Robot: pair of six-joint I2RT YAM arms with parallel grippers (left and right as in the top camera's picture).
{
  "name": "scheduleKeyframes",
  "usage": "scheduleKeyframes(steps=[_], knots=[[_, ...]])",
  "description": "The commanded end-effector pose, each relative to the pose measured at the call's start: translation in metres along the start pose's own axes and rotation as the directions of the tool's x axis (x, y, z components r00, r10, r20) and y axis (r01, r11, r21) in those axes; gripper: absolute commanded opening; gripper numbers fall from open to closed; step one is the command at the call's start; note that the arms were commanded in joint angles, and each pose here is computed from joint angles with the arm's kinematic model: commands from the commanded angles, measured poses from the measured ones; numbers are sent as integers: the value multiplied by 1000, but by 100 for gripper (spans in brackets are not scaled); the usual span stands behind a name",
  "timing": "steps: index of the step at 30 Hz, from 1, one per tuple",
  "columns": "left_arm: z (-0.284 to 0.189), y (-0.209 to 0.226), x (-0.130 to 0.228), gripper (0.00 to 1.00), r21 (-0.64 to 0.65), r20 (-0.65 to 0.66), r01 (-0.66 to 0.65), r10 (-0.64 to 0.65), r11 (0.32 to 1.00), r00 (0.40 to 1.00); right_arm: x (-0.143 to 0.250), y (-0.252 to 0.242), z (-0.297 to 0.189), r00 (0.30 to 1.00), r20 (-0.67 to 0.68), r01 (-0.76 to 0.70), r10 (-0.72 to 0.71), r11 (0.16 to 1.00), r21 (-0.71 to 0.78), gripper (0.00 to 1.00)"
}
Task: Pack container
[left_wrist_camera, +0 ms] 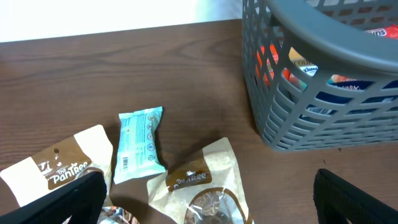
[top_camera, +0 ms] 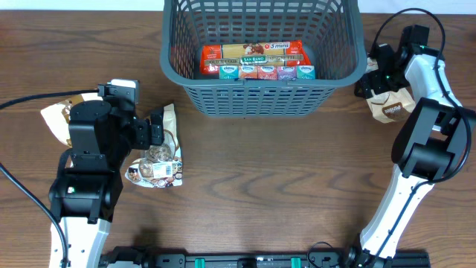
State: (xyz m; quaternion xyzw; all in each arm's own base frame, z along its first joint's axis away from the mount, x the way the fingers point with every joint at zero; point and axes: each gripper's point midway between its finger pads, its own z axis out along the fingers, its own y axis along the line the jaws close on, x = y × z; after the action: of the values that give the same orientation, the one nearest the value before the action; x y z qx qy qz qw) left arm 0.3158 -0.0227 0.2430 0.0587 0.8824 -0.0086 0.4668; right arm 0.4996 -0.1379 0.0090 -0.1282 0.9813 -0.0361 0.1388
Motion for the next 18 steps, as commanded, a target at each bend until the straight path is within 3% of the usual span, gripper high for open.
scheduleKeyframes(steps=[1, 3, 4, 6, 7, 11, 13, 15, 18], knots=[[-3, 1, -5, 99, -6, 11, 8, -8, 1000, 1000, 8, -3, 15, 1000, -11, -18, 17, 1000, -18, 93], [-3, 1, -5, 99, -6, 11, 8, -8, 1000, 1000, 6, -4, 18, 1000, 1, -30, 30, 999, -22, 86], [-3, 1, -5, 99, -6, 11, 8, -8, 1000, 1000, 5, -4, 19, 999, 9, -33, 34, 999, -28, 75], [-3, 1, -5, 99, -6, 11, 8, -8, 1000, 1000, 2, -4, 19, 998, 24, -50, 51, 998, -36, 46], [-3, 1, -5, 99, -6, 11, 8, -8, 1000, 1000, 1, -5, 20, 998, 29, -62, 63, 997, -35, 38], [-3, 1, -5, 99, -6, 11, 8, -8, 1000, 1000, -4, -6, 19, 993, 56, -99, 101, 994, -51, 35], [-3, 1, -5, 99, -6, 11, 8, -8, 1000, 1000, -5, -5, 19, 993, 59, -103, 107, 993, -59, 23], [-3, 1, -5, 98, -6, 11, 8, -8, 1000, 1000, -5, -4, 19, 990, 58, -125, 129, 990, -61, 1], [-3, 1, -5, 99, -6, 12, 8, -8, 1000, 1000, -7, -5, 17, 985, 64, -156, 160, 986, -66, 1]])
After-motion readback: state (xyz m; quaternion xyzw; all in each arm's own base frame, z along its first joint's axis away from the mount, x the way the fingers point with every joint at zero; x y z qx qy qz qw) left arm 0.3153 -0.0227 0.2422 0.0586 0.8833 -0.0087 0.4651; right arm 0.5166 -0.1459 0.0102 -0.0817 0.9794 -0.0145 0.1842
